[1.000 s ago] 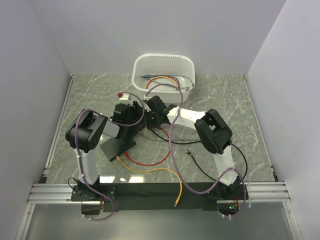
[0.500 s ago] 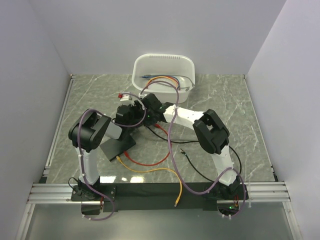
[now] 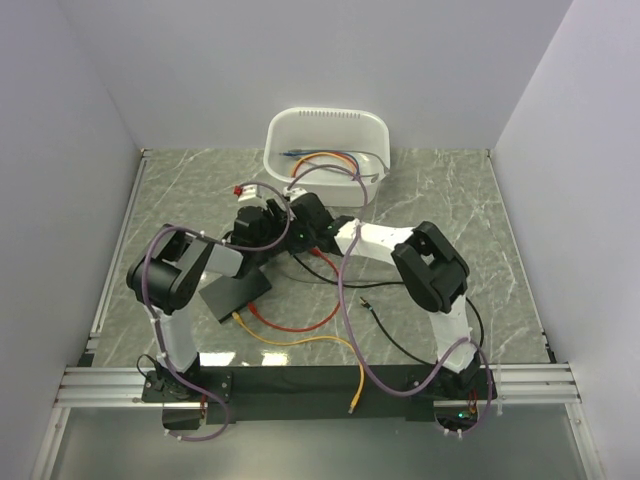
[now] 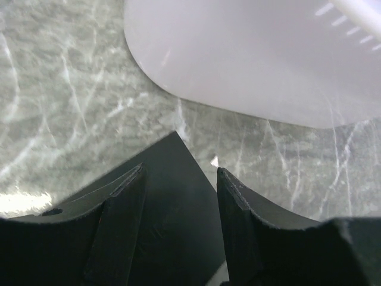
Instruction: Insert the plug into the switch port
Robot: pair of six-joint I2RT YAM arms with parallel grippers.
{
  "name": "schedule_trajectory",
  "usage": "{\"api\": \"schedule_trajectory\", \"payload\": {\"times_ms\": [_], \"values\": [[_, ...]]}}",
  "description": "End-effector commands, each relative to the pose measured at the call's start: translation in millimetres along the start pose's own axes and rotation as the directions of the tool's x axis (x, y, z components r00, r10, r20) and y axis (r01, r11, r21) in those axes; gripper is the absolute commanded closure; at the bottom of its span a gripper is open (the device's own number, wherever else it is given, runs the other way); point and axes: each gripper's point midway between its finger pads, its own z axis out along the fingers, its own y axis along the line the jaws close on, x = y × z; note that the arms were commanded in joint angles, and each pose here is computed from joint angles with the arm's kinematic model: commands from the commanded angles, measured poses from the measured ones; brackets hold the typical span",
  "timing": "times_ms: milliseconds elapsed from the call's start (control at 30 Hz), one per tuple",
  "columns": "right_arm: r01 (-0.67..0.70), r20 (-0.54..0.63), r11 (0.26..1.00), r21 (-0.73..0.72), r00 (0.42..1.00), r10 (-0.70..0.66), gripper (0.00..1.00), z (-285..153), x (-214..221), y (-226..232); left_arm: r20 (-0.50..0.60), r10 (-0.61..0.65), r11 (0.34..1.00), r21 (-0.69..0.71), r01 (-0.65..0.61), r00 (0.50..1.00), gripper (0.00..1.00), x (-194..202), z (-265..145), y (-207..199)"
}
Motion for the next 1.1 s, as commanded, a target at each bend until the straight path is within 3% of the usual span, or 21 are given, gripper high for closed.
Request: {"api": "schedule_trajectory", "payload": {"times_ms": [0,400,867,1067], "values": [[-0.039,0.338,0.999,-0.030,0.940,0.047,0.63,-18.4,-84.5,6.6,-0.505,-0.006,1.000,-0.019,-0.004,0.863,0.42,140.4,-65.1,-0.7],[0.004,0.289,1.000,0.003,0.957,-0.005,0.58,-52.4,-30.1,9.3,-0.398,-0.029,0.997,-0.075,-0.001,0.917,0.40,68.5,-52.5,6.9],[0.029,0.210,0.999,0.020,0.977,-0.032,0.56,-39.5,-8.2,7.4,-0.329,-0.076,0.989,-0.147,0.028,0.941,0.40,7.5,-33.3,52.5],[0.049,0.154,0.999,0.020,0.987,-0.052,0.56,-24.2,2.6,10.2,-0.348,-0.105,0.984,-0.172,0.046,0.932,0.41,9.6,-24.7,60.8]]}}
